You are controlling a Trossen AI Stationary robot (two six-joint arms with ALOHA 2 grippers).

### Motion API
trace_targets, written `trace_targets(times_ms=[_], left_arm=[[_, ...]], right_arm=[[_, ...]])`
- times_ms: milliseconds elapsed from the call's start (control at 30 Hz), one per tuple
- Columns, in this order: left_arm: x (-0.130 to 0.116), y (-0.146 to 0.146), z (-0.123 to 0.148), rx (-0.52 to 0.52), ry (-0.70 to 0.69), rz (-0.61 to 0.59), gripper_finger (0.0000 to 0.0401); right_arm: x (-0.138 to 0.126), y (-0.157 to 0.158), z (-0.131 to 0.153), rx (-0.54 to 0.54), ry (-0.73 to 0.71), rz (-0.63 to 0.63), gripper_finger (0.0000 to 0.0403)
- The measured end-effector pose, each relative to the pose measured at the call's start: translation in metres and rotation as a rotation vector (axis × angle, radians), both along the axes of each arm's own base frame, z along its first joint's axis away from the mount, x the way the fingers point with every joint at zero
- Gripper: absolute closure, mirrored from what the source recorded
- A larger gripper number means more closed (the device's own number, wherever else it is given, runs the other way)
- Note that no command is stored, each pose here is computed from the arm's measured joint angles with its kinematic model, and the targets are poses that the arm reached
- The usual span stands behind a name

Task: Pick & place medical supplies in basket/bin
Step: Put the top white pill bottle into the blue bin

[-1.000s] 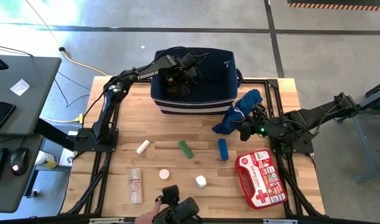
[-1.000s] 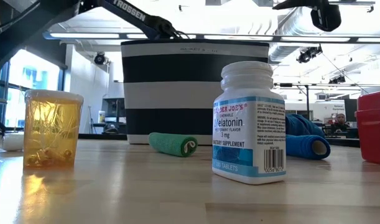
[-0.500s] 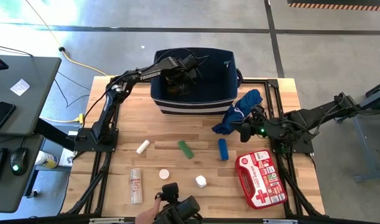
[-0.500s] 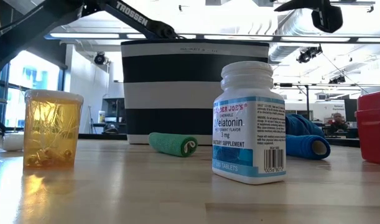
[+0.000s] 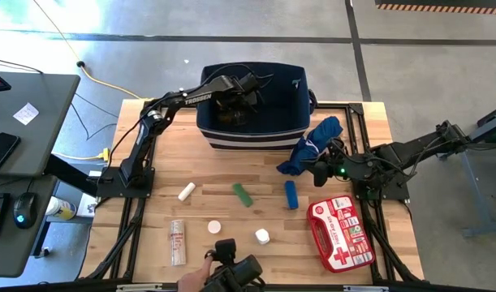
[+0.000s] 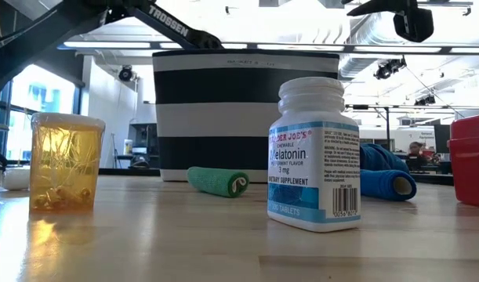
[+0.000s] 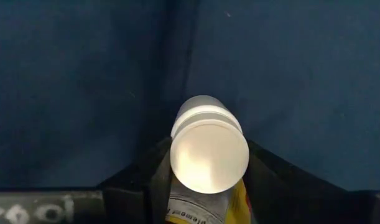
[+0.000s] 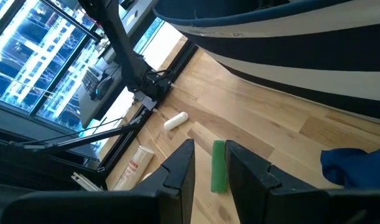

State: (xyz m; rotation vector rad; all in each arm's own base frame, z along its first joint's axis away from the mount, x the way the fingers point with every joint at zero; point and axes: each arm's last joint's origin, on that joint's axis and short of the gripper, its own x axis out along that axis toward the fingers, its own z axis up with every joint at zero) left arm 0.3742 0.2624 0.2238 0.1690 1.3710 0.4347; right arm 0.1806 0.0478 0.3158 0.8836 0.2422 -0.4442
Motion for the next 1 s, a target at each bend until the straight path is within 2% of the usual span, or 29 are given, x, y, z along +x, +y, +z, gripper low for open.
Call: trace_targets(times_ms=[667, 767, 1000], left_arm=[[0.0011, 0.0015, -0.0007, 0.019, -0.003, 0.01, 0.0194], [0.0009, 0.0017, -0.0005, 0.024, -0.006, 0.029, 0.0178], [0.0007, 0.0014, -0.0006, 0.024, -0.002, 0.032, 0.0112]], right_arm=[[0.0, 0.0001, 0.0, -0.003, 0.001, 0.004, 0.0322], [0.0, 0.0001, 0.0, -0.002, 0.001, 0.005, 0.0322], [0.0001, 0.0005, -0.0001, -0.005, 0.006, 0.022, 0.0322]])
